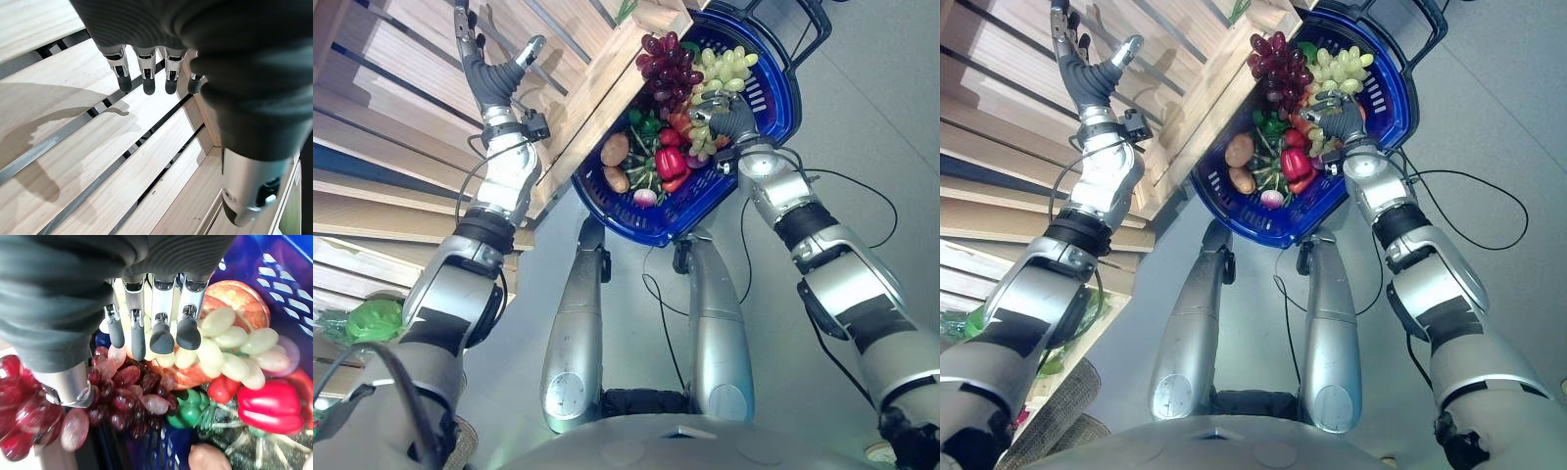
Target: Pick up fruits and vegetables into the basket
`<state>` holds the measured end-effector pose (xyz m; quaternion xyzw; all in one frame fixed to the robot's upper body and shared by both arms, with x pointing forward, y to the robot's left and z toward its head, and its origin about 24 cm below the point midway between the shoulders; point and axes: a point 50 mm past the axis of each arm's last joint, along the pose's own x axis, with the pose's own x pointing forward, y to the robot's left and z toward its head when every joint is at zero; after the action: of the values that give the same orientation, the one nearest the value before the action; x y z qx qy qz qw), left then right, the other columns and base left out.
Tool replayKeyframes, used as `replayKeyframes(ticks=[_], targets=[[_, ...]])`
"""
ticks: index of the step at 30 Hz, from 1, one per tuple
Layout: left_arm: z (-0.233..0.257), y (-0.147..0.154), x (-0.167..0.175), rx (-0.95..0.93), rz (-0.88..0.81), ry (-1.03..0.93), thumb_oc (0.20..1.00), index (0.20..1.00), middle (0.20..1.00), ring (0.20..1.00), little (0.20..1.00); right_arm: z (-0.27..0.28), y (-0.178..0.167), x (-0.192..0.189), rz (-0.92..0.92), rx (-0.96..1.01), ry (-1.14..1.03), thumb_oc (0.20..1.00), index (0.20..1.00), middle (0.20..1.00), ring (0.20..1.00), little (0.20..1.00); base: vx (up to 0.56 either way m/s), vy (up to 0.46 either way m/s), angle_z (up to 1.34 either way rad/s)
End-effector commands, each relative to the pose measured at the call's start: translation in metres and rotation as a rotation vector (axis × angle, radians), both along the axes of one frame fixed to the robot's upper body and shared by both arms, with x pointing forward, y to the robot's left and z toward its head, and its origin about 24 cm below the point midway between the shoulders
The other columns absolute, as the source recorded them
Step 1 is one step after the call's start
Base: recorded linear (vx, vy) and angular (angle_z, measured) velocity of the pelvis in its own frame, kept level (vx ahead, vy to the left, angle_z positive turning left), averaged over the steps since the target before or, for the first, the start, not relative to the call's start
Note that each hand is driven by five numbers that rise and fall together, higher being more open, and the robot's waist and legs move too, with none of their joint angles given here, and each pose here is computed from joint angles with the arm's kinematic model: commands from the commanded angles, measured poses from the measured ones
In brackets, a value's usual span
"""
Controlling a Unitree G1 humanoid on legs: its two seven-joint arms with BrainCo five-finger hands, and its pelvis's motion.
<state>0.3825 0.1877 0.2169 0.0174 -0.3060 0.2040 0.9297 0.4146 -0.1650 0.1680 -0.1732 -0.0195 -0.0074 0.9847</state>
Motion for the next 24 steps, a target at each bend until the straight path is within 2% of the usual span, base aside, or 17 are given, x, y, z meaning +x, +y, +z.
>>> replayKeyframes(ticks=[1,7,8,9,10,11,16,20,24], targets=[[0.013,0.000,0.000,-0.024,0.000,-0.060,1.000,1.000,1.000,1.000,1.000,0.007,0.001,0.001,0.012,0.026,-0.028,0.200,0.200,0.200,0.200,0.200,-0.02,-0.018,0.03],[0.014,-0.005,0.001,-0.010,-0.014,-0.057,1.000,1.000,1.000,1.000,1.000,0.013,0.008,0.002,0.008,0.033,-0.046,0.200,0.200,0.200,0.200,0.200,0.00,0.000,0.00],[0.012,-0.005,0.001,0.000,-0.017,-0.047,1.000,1.000,1.000,1.000,1.000,0.013,0.008,0.002,0.005,0.033,-0.047,0.363,0.363,0.363,0.363,0.363,0.00,0.000,0.00],[0.010,-0.005,0.001,0.010,-0.016,-0.034,1.000,1.000,1.000,1.000,1.000,0.011,0.008,0.002,0.000,0.031,-0.044,0.598,0.598,0.598,0.598,0.598,0.00,0.000,0.00],[0.008,-0.005,0.002,0.017,-0.017,-0.016,1.000,1.000,1.000,1.000,1.000,0.008,0.008,0.001,-0.007,0.029,-0.038,0.900,0.900,0.900,0.900,0.900,0.00,0.000,0.00],[0.002,-0.004,0.003,0.027,-0.018,0.013,1.000,1.000,1.000,1.000,1.000,0.003,0.007,0.001,-0.018,0.030,-0.025,1.000,1.000,1.000,1.000,1.000,0.00,0.000,0.00],[-0.048,0.007,0.001,0.094,-0.008,0.210,1.000,1.000,1.000,1.000,1.000,-0.037,-0.009,-0.010,-0.077,0.017,0.057,1.000,1.000,1.000,1.000,1.000,0.01,0.017,0.00],[-0.123,0.023,-0.020,0.164,-0.025,0.470,1.000,1.000,1.000,1.000,1.000,-0.088,-0.039,-0.034,-0.164,0.014,0.145,1.000,1.000,1.000,1.000,1.000,0.06,0.015,-0.02],[-0.176,0.030,-0.045,0.246,-0.063,0.654,1.000,1.000,1.000,1.000,1.000,-0.130,-0.059,-0.060,-0.249,0.037,0.225,1.000,1.000,1.000,1.000,1.000,0.07,-0.030,-0.04]])
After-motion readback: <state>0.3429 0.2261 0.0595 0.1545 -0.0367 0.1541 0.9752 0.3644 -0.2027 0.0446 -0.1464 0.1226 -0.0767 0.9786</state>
